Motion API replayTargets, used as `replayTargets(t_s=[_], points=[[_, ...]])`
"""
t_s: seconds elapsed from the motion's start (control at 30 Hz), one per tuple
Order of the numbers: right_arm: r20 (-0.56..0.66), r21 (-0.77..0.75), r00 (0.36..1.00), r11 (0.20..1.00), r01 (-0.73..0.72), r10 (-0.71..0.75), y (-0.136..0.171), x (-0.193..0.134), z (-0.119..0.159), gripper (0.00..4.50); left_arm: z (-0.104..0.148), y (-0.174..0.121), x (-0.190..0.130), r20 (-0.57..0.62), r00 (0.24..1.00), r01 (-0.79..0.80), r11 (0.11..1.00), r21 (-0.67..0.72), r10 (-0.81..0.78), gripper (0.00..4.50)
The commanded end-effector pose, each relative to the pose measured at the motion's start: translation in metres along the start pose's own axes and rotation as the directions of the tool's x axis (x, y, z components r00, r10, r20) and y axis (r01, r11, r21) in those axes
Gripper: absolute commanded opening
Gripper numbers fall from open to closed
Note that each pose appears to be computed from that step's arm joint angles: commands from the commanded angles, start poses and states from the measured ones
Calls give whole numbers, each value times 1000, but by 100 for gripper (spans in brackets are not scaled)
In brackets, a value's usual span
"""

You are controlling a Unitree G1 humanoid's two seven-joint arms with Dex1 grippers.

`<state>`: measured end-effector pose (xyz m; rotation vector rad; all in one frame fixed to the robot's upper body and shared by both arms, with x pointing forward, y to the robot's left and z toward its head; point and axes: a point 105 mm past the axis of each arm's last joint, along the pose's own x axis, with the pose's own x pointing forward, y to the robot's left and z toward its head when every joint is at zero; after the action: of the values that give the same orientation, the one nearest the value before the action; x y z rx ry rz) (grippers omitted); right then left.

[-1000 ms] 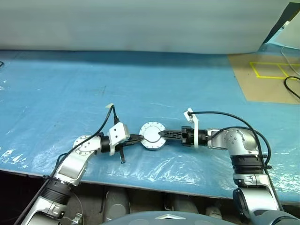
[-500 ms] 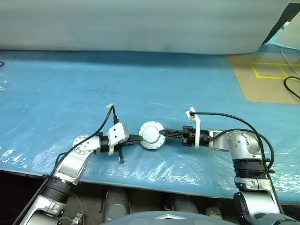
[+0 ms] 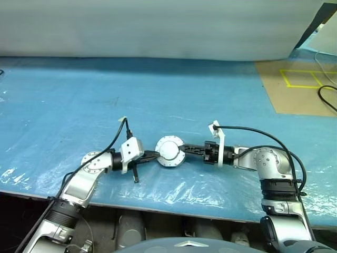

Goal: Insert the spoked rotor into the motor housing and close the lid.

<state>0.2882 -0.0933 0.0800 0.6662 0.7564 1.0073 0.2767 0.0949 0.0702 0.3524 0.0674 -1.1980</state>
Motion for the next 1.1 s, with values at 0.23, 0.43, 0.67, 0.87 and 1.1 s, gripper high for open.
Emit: replayTargets(t_s=[0.23, 0.43, 0.67, 0.87, 1.1], points=[[18, -11, 992, 992, -123, 123, 25, 13, 6, 119, 5, 1, 7, 27, 1000, -7, 1000, 4, 7, 0], [14, -13, 995, 995, -98, 98, 22, 15, 3, 118, 10, 6, 6, 49, 998, -28, 1000, 0, 28, 0], [28, 7, 996, 996, -88, 88, 17, 16, 2, 118, 47, 24, -8, 224, 967, -95, 987, -127, 122, 0], [47, 21, 997, 998, -57, 56, 10, 17, 6, 118, 91, 14, -42, 387, 913, 19, 934, -357, 130, 0], [73, 37, 996, 998, -54, 51, 8, 19, 9, 118, 85, 7, -73, 314, 938, 3, 898, -440, 150, 0]])
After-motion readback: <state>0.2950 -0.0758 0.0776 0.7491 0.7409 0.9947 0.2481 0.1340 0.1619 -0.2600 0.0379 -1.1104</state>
